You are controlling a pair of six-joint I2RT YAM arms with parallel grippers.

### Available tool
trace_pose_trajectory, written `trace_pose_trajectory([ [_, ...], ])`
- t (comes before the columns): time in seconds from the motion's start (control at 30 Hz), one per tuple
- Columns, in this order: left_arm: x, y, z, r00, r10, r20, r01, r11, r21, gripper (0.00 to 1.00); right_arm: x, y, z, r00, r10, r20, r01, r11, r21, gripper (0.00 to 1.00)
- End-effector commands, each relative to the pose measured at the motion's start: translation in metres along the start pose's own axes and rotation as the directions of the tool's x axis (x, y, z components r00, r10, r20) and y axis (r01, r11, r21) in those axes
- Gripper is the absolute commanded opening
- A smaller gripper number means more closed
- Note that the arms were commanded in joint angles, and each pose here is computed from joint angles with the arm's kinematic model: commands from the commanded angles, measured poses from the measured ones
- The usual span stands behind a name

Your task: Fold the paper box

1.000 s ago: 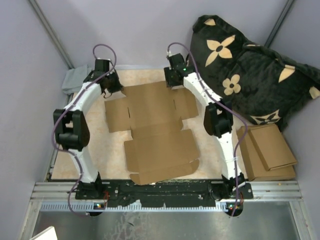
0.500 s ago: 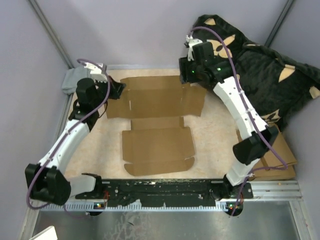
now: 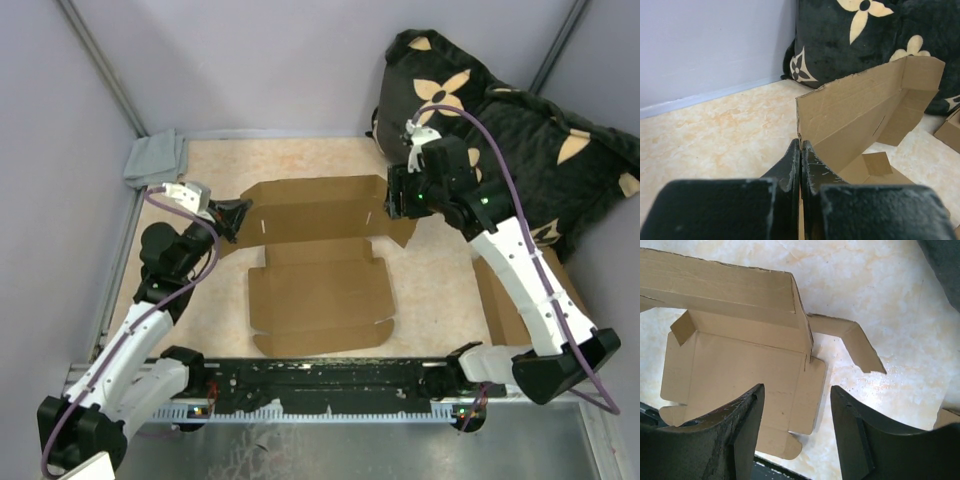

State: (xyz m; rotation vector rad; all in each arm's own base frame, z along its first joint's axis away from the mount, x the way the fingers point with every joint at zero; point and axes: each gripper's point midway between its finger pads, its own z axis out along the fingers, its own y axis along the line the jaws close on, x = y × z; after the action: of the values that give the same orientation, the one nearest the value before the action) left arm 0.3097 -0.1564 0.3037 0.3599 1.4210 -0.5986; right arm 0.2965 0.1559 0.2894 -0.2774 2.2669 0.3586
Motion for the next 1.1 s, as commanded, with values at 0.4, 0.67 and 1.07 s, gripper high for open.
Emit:
trace_pose_trajectory([
  [0.4, -0.015, -0.034, -0.031, 0.96, 0.192, 0.205, -0.223, 0.965, 0.141, 0.0, -0.007, -0.001, -0.006, 0.999, -0.019, -0.025, 0.02, 1.0, 0.02, 0.54],
  [0.67, -0.012, -0.036, -0.038, 0.951, 0.219, 0.22, -0.253, 0.957, 0.14, 0.0, -0.016, 0.0, 0.012, 0.998, -0.039, -0.054, 0.04, 0.999, 0.022, 0.41],
  [1.07, -0.01, -0.026, -0.032, 0.97, 0.167, 0.177, -0.185, 0.978, 0.092, 0.2, 0.004, 0.002, 0.028, 0.992, -0.015, -0.123, 0.015, 1.0, 0.005, 0.0],
])
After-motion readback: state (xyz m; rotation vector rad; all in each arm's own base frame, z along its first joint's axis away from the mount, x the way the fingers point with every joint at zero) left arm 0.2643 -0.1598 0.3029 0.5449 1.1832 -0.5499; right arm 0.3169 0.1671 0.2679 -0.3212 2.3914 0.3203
